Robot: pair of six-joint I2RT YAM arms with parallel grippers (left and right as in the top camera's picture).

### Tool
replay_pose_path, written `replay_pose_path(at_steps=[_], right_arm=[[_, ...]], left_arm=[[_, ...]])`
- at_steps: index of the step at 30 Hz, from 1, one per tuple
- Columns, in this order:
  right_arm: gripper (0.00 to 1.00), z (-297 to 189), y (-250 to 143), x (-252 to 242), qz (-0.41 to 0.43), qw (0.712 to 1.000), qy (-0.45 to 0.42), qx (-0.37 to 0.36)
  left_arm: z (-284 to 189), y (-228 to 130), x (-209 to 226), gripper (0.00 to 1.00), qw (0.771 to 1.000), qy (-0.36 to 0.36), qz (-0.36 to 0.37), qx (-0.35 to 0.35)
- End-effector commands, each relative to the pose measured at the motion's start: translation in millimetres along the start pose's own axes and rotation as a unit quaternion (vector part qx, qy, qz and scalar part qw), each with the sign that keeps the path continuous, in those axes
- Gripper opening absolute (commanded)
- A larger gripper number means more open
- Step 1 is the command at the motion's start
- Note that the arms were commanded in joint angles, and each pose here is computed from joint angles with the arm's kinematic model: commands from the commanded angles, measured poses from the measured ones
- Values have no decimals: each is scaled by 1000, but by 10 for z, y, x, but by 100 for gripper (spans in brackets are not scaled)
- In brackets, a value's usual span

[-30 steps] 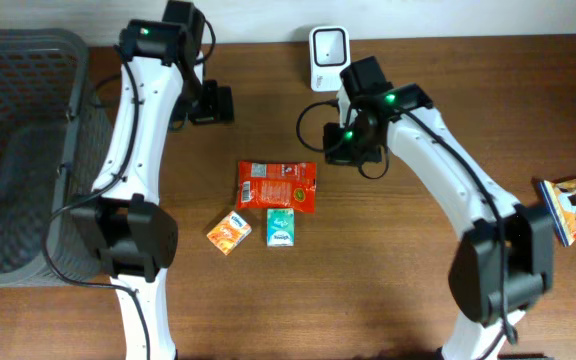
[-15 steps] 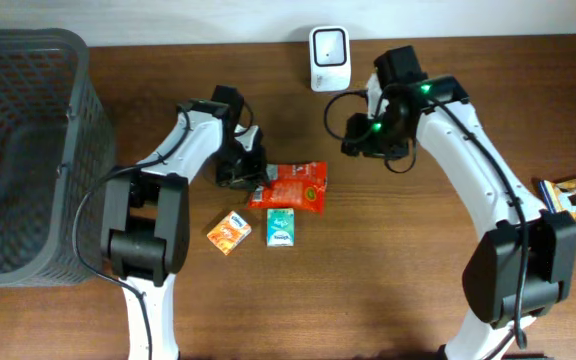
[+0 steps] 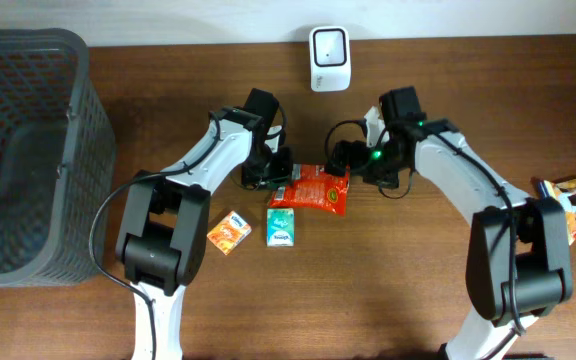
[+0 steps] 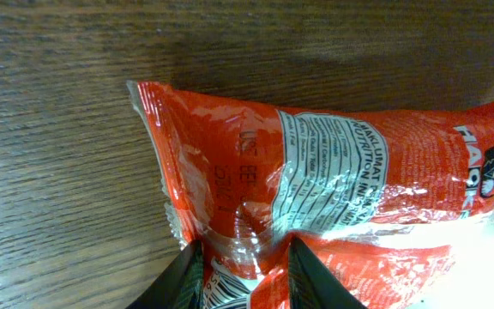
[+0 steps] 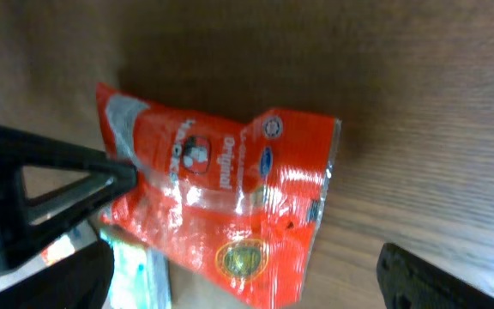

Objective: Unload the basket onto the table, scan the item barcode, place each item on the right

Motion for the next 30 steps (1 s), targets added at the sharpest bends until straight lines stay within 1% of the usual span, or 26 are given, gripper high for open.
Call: replay_pose_path(at_steps=[1,7,11,14,15,17,18,19,20,21,23,24,27,28,29,30], right_arm=[[98,176,-140,-105,37,999,20,10],[98,392,-280,-266,78,997,21,13],[97,606,-342,-106,55,997,47,30],[97,750,-396,-31,54,997,47,37],[95,770,-403,-13,52,997,48,38],[79,774,-407,-4,51,997,49,38],[64,772,-404,-9,51,997,48,38],[53,767,-397,-11,52,997,49,37],[39,758,-383,3,50,997,50,36],[33,741,-360,24,46,997,50,34],[22,653,-283,90,34,998,51,32],[18,585,-229,125,23,998,47,29],[17,265,-29,182,-1,1000,-13,10],[11,144,34,224,-9,1000,-28,5],[8,28,98,263,-15,999,-47,-5],[7,-101,171,286,-17,997,-75,-19]], left_arm=[[142,-68,228,29,998,65,-25,11],[141,-72,234,28,997,67,-35,11],[141,-73,234,27,997,68,-37,11],[141,-79,236,29,997,68,-37,13],[144,-82,227,31,997,68,-36,13],[153,-88,208,34,997,70,-33,13],[152,-89,209,36,997,70,-33,13],[150,-90,210,41,997,70,-33,13],[139,-87,227,47,997,70,-36,14],[127,-87,239,51,997,71,-38,15],[63,-75,255,54,996,72,-44,18],[-19,-35,252,55,997,71,-37,16],[-366,110,171,61,998,64,-13,-6],[-523,173,130,63,998,60,-7,-21],[-664,228,105,68,998,57,-2,-36],[-805,289,103,76,997,60,-2,-54]])
Point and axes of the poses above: each gripper's point midway between its finger pads, its own z axis out along the fingers, its own x axis along the line the jaws close on, y = z × x, the point moved 6 cm from there along -z, back along the fingers, and after that the axes turned 3 degrees about z, right-handed, at the moved point
